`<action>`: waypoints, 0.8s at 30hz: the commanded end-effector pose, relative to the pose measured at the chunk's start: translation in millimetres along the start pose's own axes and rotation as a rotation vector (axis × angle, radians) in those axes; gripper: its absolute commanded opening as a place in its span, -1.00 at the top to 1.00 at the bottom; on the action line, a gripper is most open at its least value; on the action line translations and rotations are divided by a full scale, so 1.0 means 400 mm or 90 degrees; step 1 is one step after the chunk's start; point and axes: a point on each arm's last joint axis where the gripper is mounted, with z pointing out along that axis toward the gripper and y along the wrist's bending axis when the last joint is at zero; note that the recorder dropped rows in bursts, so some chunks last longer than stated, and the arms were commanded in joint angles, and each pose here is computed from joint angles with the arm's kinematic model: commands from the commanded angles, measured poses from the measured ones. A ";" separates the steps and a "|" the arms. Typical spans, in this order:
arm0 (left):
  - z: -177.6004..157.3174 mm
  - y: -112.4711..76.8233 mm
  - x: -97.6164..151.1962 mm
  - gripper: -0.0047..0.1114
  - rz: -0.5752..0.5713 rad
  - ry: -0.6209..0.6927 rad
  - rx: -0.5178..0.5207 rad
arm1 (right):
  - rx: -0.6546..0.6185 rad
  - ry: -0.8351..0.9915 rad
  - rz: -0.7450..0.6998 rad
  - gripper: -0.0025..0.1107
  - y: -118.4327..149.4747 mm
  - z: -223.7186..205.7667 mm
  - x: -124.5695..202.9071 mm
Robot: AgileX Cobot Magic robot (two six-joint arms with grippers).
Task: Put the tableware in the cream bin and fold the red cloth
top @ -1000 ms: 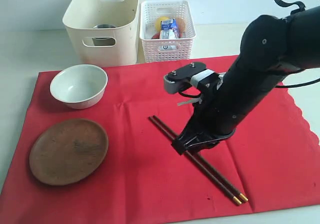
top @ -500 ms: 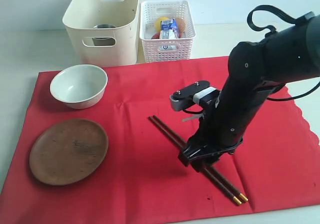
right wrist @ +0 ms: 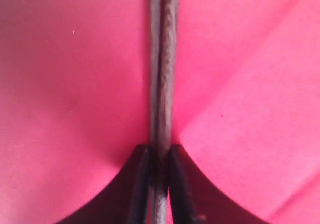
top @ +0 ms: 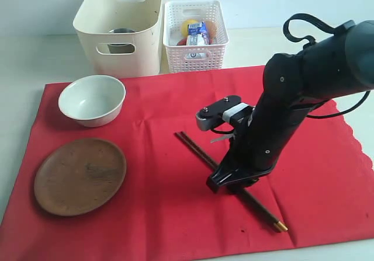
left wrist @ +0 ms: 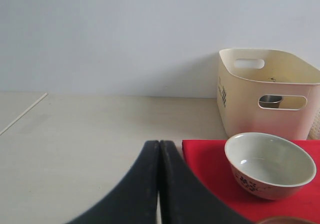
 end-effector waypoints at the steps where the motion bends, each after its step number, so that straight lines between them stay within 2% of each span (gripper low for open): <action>1: -0.001 0.000 -0.002 0.92 -0.003 -0.004 -0.001 | 0.008 -0.005 0.004 0.69 -0.008 0.026 -0.001; 9: -0.001 0.000 -0.002 0.92 -0.003 -0.004 -0.001 | 0.022 -0.002 0.000 0.69 -0.013 0.026 0.000; 17: -0.001 0.000 -0.002 0.92 -0.003 -0.004 -0.001 | 0.141 -0.015 -0.038 0.69 0.022 0.035 -0.007; 24: -0.001 0.000 -0.002 0.92 -0.003 -0.004 -0.001 | 0.154 -0.016 -0.055 0.69 0.039 0.038 -0.008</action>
